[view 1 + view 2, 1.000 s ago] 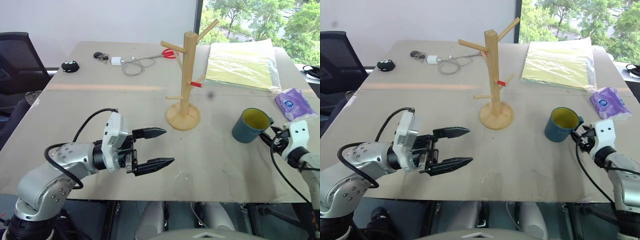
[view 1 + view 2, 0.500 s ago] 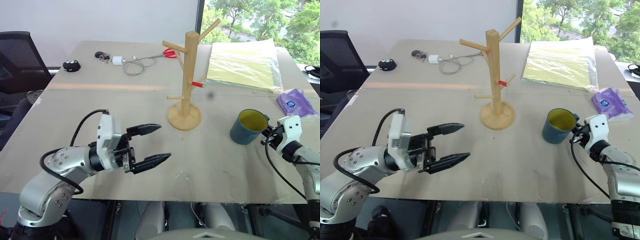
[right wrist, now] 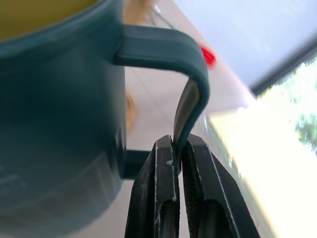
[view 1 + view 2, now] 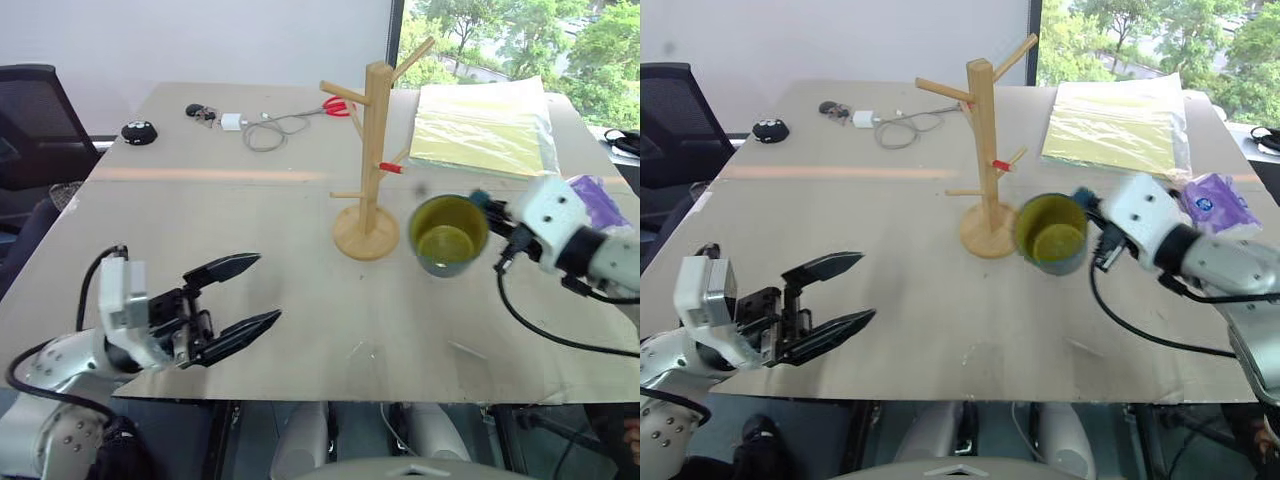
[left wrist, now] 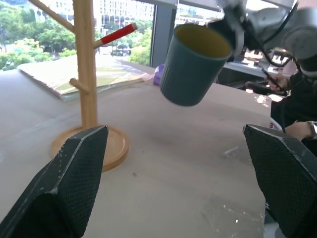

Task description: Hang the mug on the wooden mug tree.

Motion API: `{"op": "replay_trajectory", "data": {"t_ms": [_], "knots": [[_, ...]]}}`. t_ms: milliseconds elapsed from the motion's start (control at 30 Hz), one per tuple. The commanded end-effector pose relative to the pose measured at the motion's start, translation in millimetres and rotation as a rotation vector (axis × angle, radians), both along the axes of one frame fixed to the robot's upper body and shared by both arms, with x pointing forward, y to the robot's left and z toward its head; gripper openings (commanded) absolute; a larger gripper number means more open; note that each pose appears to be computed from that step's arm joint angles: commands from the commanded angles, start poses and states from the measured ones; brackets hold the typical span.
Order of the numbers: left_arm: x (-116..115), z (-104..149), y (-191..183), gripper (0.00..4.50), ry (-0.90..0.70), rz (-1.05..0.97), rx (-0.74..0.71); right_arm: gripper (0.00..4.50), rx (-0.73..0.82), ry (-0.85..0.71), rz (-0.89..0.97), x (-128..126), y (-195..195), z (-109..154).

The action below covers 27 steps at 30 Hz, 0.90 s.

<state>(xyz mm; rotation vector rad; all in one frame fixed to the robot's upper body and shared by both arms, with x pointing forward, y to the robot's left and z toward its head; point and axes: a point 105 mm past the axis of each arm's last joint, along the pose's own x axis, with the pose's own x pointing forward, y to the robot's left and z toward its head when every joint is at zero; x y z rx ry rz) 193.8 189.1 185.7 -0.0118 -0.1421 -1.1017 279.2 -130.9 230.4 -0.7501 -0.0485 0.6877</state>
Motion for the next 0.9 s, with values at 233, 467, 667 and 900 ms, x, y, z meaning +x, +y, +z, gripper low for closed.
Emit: {"op": "replay_trajectory", "data": {"t_ms": [233,467,667,900], "knots": [[1,10,-11,4.50,-0.033,-0.011,-0.017,0.10,-0.047,-0.050,-0.043,19,23,26],[-1,9,-13,4.50,-0.034,0.022,-0.034,0.10,-0.029,-0.051,-0.010,33,41,33],[-7,4,-11,4.50,-0.033,0.068,-0.044,0.10,-0.017,-0.046,0.018,46,63,35],[-9,1,-11,4.50,-0.034,0.091,-0.050,1.42,-0.032,0.041,0.051,50,79,11]]}}
